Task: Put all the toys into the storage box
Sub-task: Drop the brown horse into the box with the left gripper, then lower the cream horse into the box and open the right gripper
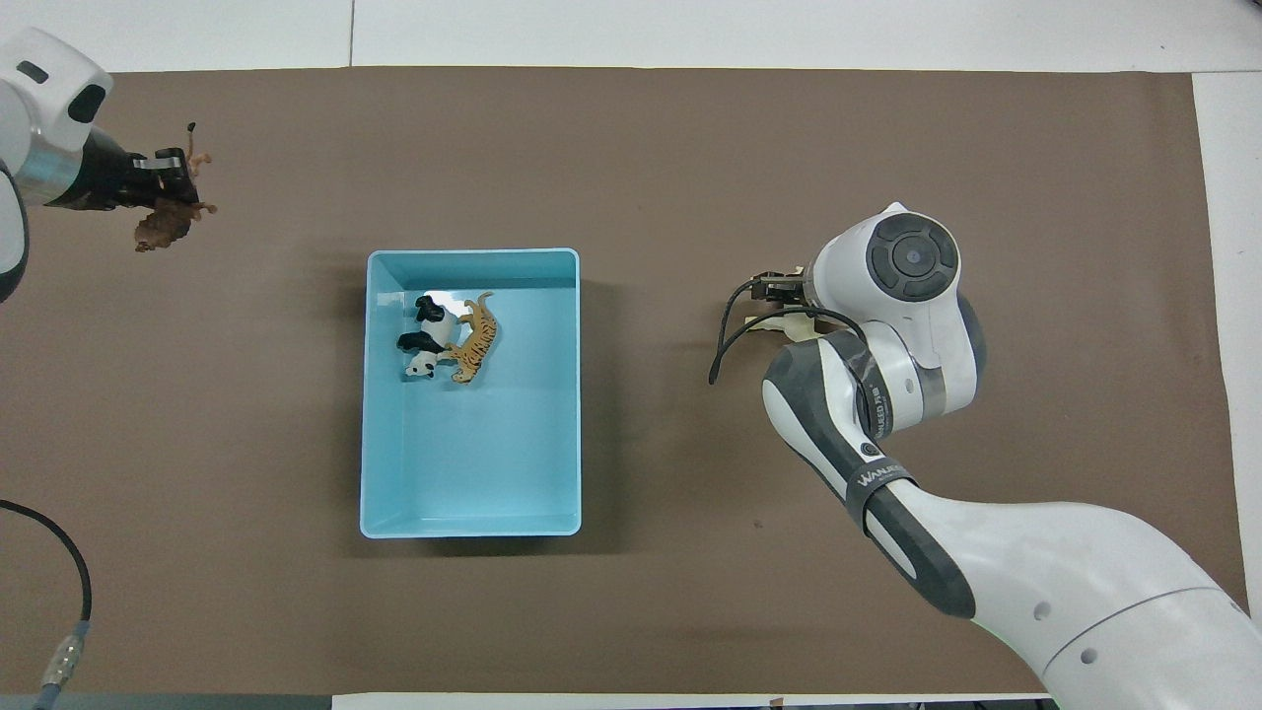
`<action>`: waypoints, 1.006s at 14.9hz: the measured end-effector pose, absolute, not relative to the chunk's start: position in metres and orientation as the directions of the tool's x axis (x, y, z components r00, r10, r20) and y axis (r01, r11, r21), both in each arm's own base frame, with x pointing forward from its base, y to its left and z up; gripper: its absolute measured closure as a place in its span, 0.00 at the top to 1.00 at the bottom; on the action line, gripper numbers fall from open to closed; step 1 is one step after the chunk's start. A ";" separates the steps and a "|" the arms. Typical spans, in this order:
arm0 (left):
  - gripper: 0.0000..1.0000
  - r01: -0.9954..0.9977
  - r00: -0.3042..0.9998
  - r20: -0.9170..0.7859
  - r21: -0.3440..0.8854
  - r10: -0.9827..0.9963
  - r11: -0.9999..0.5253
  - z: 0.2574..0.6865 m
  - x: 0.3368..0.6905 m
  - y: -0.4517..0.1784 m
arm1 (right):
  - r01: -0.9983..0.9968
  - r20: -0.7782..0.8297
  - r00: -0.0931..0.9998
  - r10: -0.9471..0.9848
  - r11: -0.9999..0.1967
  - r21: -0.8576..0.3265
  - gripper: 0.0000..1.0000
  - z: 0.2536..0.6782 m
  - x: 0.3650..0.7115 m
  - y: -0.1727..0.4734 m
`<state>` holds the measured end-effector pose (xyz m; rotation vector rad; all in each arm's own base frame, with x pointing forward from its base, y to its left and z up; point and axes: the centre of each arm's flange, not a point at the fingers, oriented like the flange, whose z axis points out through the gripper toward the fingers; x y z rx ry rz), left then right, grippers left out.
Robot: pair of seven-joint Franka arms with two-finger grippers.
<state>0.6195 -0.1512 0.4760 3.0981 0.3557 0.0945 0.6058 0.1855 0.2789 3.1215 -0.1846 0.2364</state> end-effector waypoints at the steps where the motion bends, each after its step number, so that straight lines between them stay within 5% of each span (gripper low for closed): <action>1: 0.32 0.229 0.973 0.034 0.018 0.230 -0.973 0.462 0.603 -0.181 | -0.124 0.154 0.980 -0.123 -0.992 -0.007 0.70 0.282 0.606 0.187; 3: 0.32 0.237 0.971 0.026 0.014 0.237 -0.971 0.440 0.577 -0.217 | -0.135 0.156 0.978 -0.135 -0.991 -0.013 0.49 0.285 0.605 0.189; 6: 0.43 0.247 0.969 0.026 0.014 0.248 -0.969 0.431 0.559 -0.229 | -0.139 0.143 0.980 -0.139 -0.990 -0.008 0.48 0.291 0.608 0.191; 12: 1.00 0.279 0.958 0.059 0.036 0.281 -0.960 0.448 0.562 -0.223 | -0.144 0.103 0.984 -0.144 -0.990 -0.004 0.48 0.396 0.628 0.201; 15: 1.00 0.256 0.959 0.111 0.054 0.261 -0.965 0.474 0.586 -0.179 | -0.170 0.076 0.982 -0.174 -0.984 -0.059 0.48 0.479 0.628 0.214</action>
